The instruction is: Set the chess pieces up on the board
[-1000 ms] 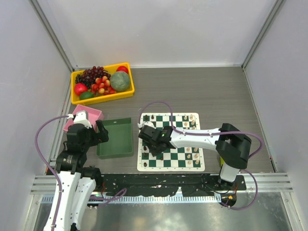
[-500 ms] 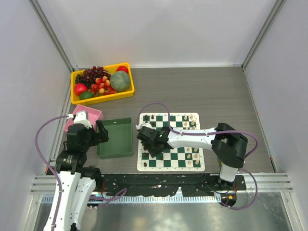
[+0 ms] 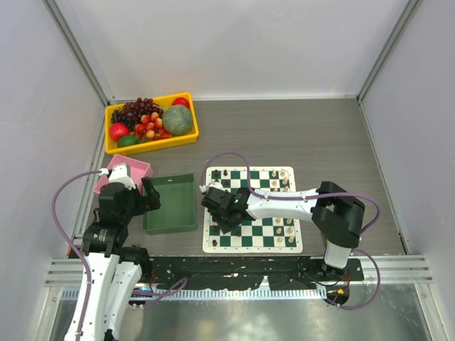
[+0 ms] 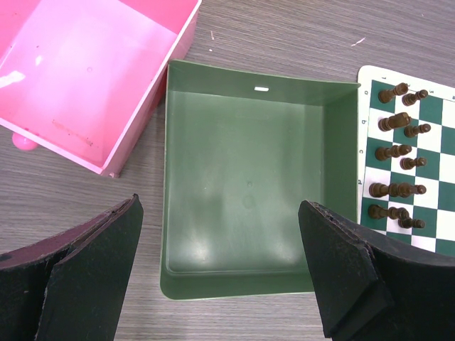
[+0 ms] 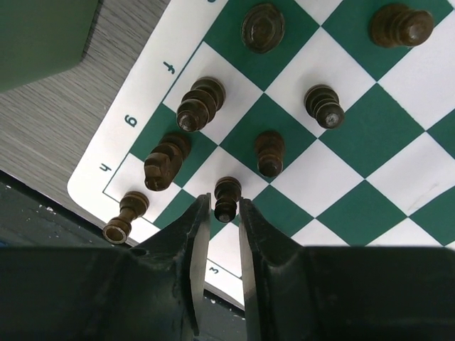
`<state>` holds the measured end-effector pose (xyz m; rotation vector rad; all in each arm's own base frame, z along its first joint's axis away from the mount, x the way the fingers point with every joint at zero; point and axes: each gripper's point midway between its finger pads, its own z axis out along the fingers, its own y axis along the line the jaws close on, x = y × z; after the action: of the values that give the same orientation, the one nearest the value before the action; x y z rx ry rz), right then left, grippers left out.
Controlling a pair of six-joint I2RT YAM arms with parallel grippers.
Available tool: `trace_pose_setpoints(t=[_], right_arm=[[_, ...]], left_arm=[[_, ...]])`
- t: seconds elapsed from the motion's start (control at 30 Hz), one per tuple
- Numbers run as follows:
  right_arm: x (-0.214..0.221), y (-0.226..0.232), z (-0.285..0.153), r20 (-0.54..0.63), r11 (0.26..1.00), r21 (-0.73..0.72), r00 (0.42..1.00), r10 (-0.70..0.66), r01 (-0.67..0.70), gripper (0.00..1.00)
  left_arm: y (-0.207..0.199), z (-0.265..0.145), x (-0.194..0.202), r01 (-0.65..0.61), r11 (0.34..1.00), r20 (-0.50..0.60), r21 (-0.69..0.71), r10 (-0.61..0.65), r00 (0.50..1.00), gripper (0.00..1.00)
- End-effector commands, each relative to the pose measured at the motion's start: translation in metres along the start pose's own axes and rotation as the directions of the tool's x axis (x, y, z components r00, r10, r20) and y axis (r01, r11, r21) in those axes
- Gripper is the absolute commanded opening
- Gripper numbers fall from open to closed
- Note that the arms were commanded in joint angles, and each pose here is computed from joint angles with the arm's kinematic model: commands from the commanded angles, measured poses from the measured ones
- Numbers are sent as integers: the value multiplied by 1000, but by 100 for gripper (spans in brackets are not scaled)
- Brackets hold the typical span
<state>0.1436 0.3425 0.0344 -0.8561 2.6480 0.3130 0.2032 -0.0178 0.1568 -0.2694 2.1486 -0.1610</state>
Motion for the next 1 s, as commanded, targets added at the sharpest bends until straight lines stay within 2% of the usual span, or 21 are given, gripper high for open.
trace_pose_setpoints(t=[0.0, 0.47, 0.97], right_arm=[[-12, 3, -10, 54, 1000, 0, 999, -6, 6, 30], [-9, -19, -38, 135, 997, 47, 990, 50, -57, 41], [15, -26, -31, 48, 998, 60, 999, 24, -27, 40]], left_arm=[[-3, 0, -9, 5, 1000, 35, 11, -5, 999, 99], [-3, -1, -9, 3, 1000, 35, 12, -4, 999, 99], [-3, -1, -9, 3, 1000, 35, 12, -4, 999, 99]])
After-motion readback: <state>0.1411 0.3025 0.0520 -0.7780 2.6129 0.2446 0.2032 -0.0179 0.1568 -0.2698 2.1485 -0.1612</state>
